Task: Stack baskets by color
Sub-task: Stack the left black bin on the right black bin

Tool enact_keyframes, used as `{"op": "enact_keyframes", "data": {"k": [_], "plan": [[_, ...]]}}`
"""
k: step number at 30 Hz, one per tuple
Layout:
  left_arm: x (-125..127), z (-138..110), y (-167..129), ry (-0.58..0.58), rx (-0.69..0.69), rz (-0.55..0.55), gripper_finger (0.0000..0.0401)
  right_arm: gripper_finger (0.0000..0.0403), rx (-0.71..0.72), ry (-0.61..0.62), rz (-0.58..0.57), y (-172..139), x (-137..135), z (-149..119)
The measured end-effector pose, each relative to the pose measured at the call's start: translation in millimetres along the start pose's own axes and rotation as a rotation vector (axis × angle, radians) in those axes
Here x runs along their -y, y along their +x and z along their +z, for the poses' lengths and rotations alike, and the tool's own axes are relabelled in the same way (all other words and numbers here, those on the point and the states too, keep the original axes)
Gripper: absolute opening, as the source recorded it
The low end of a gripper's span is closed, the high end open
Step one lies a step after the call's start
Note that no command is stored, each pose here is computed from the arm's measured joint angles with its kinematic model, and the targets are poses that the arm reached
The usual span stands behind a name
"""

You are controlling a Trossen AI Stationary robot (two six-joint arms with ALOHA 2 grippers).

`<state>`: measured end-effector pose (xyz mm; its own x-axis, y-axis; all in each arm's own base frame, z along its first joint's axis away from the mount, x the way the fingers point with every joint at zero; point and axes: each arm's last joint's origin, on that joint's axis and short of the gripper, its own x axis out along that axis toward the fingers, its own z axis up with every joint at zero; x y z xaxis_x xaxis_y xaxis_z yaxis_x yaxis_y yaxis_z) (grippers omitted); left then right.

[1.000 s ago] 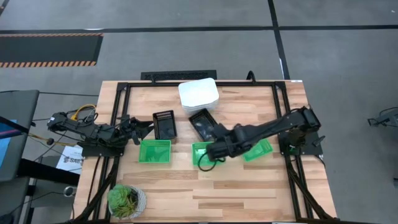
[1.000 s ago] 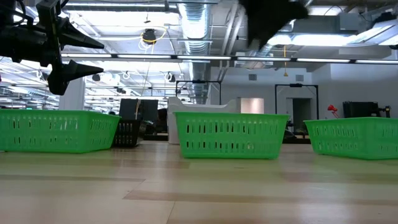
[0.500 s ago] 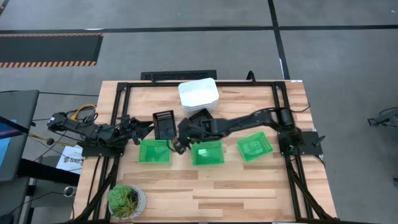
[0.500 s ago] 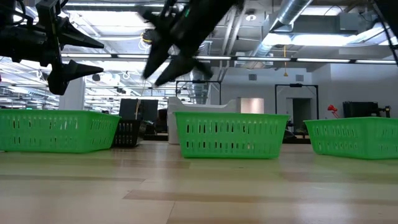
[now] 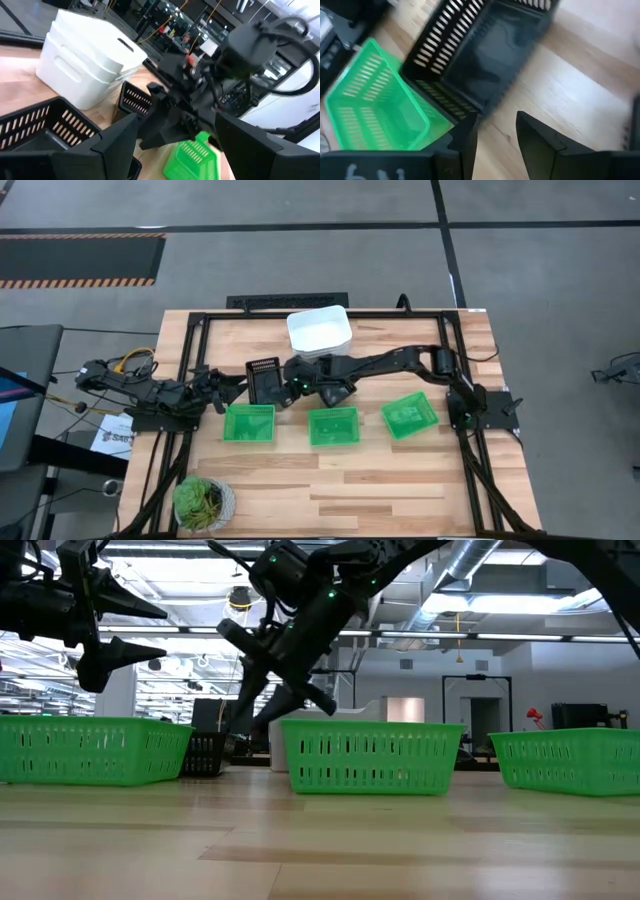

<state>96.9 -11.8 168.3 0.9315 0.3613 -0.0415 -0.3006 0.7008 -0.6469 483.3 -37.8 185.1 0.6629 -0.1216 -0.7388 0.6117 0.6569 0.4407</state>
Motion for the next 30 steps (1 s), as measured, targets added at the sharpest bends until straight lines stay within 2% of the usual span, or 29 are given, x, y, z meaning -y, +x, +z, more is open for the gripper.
{"op": "enact_keyframes", "data": {"k": [11, 19, 24, 30], "plan": [[0.0, -0.3, 0.2, -0.001, -0.002, 0.001, 0.0256, 0.0157, 0.053, 0.001, 0.038, 0.0, -3.9, 4.8], [-0.1, -0.5, 0.3, -0.002, -0.004, 0.002, 0.0256, 0.0157, 0.049, -0.001, 0.005, 23.8, 2.8, -3.1], [-0.1, -0.5, 0.3, -0.002, -0.004, 0.002, 0.0256, 0.0157, 0.075, 0.001, 0.03, 22.1, -1.3, 1.4], [-0.1, -0.5, 0.3, -0.003, -0.004, 0.003, 0.0256, 0.013, 0.067, 0.019, 0.016, 23.5, 2.7, 2.0]]}}
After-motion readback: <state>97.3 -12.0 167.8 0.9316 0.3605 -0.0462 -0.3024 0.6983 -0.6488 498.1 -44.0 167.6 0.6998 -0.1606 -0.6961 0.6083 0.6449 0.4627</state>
